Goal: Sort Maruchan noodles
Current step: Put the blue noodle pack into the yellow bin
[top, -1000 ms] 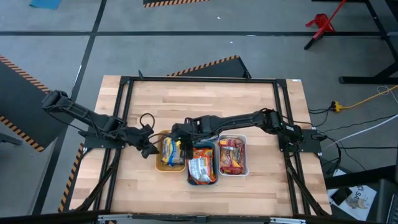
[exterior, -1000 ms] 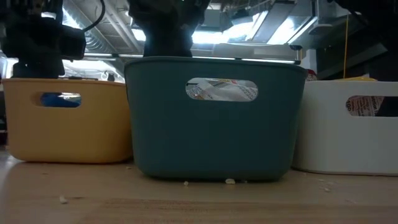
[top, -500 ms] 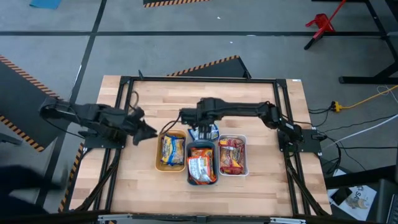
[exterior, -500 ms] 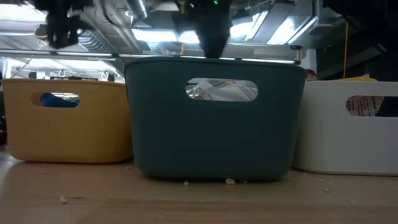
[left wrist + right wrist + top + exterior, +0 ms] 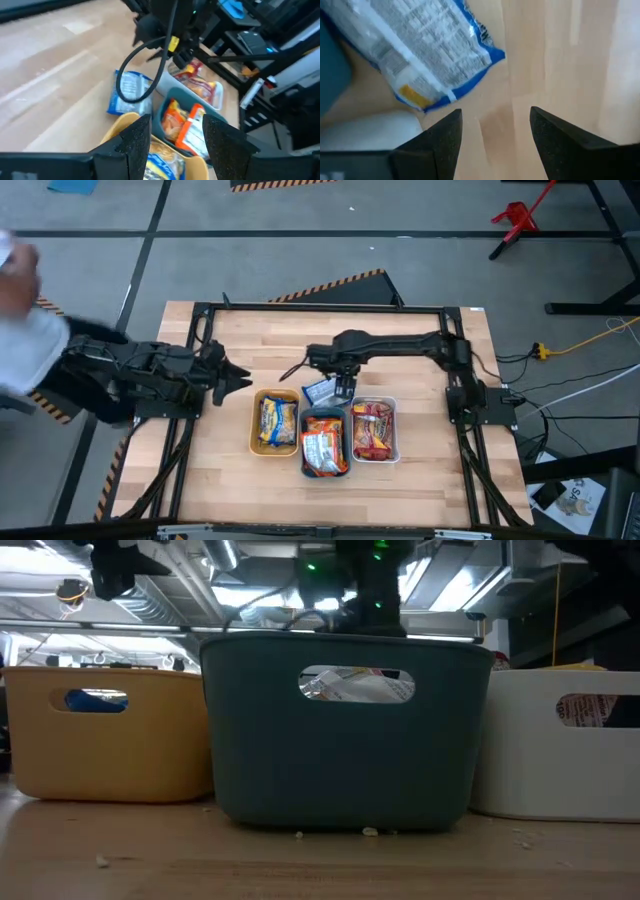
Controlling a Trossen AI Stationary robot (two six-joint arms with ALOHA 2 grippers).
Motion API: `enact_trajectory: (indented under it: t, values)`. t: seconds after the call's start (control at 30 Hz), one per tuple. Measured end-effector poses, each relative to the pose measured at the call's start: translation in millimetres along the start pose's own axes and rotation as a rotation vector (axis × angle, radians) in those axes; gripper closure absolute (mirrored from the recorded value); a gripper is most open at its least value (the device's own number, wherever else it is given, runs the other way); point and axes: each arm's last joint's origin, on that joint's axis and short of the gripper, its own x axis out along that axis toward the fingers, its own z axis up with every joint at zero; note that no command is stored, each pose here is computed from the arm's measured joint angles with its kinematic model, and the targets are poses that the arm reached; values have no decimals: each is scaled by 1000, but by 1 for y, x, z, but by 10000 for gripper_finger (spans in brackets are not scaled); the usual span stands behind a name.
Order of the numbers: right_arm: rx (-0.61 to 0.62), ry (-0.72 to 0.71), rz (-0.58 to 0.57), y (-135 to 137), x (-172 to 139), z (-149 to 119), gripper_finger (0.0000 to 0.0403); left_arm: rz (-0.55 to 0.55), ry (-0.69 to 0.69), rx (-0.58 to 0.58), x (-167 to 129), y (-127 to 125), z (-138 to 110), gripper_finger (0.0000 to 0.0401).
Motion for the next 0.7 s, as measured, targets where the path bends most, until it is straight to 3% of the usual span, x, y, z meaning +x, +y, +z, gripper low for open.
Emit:
enact_trajectory:
  t: [0.2, 0.4, 0.7]
  values:
    - [98, -89, 82, 0, 32, -15, 184, 42, -34, 30, 0, 1, 1, 227]
    - [104, -171, 226, 8, 60, -13, 184, 82, -64, 15, 1, 6, 5, 227]
    - [108, -257, 195, 8, 66, -9, 196, 128, -88, -9, 3, 12, 10, 227]
